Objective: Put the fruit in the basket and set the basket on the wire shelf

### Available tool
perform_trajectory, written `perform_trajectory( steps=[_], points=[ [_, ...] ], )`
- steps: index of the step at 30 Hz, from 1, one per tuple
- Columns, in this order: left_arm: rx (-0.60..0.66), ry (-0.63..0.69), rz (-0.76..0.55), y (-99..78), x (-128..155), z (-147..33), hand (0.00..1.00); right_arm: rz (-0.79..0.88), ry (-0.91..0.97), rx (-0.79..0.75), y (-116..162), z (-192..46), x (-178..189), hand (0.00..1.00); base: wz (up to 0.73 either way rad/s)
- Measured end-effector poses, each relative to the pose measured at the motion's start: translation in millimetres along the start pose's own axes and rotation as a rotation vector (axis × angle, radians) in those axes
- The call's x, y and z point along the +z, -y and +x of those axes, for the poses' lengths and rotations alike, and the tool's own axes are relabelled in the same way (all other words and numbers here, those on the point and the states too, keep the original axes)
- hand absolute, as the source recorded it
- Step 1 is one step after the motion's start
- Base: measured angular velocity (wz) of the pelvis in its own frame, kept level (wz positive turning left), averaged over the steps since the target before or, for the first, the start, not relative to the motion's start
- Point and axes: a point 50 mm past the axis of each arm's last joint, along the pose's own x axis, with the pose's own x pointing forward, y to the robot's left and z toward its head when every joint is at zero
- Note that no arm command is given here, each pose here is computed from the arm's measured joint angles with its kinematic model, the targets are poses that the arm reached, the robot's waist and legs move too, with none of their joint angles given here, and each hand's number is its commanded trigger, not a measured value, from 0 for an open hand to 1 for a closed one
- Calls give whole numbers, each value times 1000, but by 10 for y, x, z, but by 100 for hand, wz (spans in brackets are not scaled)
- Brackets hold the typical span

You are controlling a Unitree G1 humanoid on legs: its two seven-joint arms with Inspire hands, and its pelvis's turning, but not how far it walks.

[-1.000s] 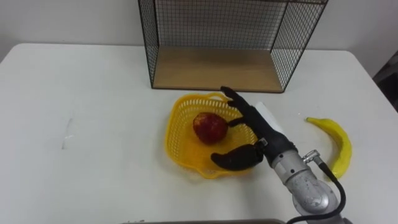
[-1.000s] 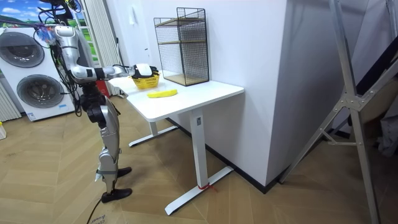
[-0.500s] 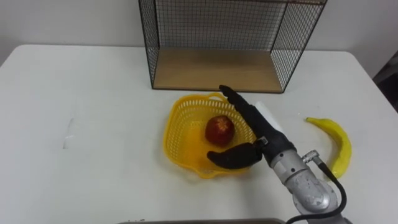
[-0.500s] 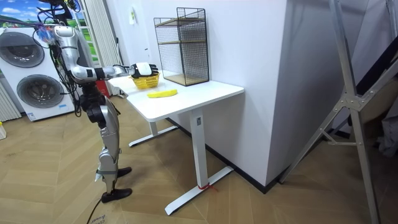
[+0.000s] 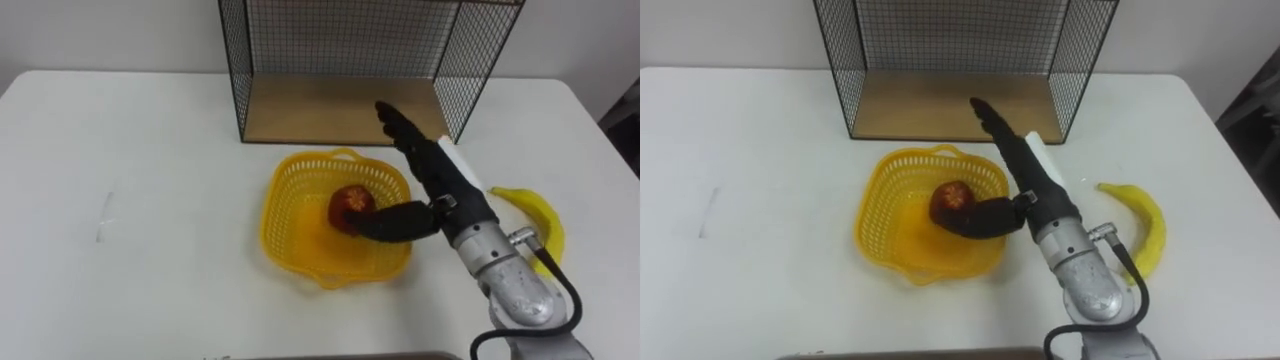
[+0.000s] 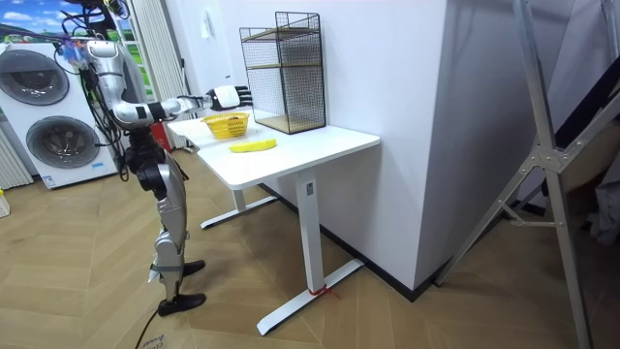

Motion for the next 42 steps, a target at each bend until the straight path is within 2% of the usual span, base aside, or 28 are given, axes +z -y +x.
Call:
perform_trajectory(
  steps=[7,14,19,24,30,42],
  points=[
    [-5,-31,-2,29,-78,-8,0,9,73,-120,141,3,125,0,0],
    [17,-53,-39,-16,-132,-10,0,-137,67,-360,468,-69,128,0,0],
    [25,-89,-53,-15,-224,-31,0,-183,-32,-522,716,-151,-89,0,2],
    [28,-141,-72,-12,-342,-60,0,-205,-213,-640,909,-294,-438,0,-1],
    [47,-158,-90,-55,-356,-66,0,-216,-321,-694,984,-395,-632,0,0],
    [79,-157,-110,-125,-352,-71,0,-208,-480,-667,952,-506,-923,0,-2]
  ],
)
